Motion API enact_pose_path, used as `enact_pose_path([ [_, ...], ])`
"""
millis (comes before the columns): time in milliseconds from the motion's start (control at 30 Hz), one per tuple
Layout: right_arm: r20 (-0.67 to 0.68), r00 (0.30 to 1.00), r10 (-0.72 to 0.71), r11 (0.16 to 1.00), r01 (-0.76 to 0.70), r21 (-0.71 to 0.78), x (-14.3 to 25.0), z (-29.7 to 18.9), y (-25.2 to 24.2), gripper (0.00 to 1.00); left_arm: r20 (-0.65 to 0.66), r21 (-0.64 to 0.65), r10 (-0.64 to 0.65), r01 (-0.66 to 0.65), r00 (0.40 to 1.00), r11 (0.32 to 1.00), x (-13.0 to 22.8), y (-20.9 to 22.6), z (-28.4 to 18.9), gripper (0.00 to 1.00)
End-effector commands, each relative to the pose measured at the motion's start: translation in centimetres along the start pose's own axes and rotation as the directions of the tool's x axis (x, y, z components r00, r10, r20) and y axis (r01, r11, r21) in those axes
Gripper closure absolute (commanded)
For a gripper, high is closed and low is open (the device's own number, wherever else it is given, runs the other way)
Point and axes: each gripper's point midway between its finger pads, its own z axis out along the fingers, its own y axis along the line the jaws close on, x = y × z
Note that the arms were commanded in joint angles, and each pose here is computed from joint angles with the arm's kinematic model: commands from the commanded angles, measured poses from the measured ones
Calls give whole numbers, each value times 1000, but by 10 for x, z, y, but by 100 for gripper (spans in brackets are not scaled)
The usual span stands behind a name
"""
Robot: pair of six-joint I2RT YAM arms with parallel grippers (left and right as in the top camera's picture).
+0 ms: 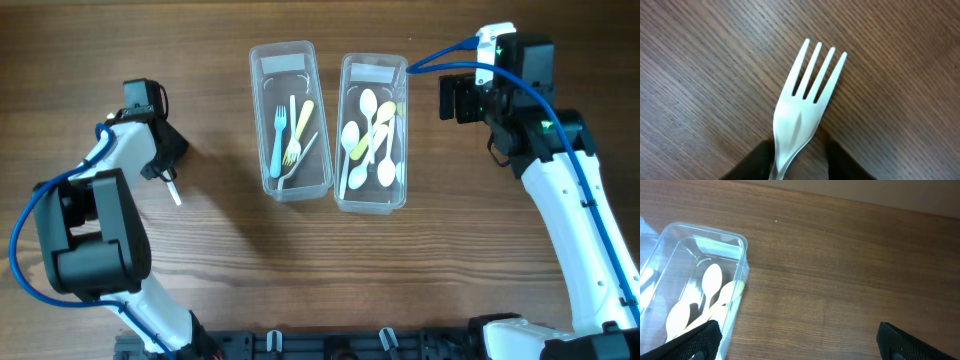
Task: Pack container
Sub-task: 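Move the left gripper to the last white fork and grasp it, then place the white fork into the left container and open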
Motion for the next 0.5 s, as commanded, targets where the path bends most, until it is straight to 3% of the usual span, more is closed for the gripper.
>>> enact_pose_path([
  [0, 3, 1000, -7, 1000, 7, 19, -2, 0, -4, 0, -86, -31, 40, -43, 996, 999, 22, 10, 23, 96],
  [267, 3, 1000, -7, 1000, 7, 19, -2, 0, -4, 0, -125, 51, 39, -33, 991, 998, 28, -4, 18, 96],
  [367, 3, 1000, -7, 1000, 7, 19, -2, 0, -4, 0, -124, 154, 36, -17, 992, 988, 22, -22, -1, 96],
  [467, 3, 1000, -8, 1000, 7, 19, -2, 1, -4, 0, -76, 326, 34, -7, 997, 945, 2, -48, -58, 96],
])
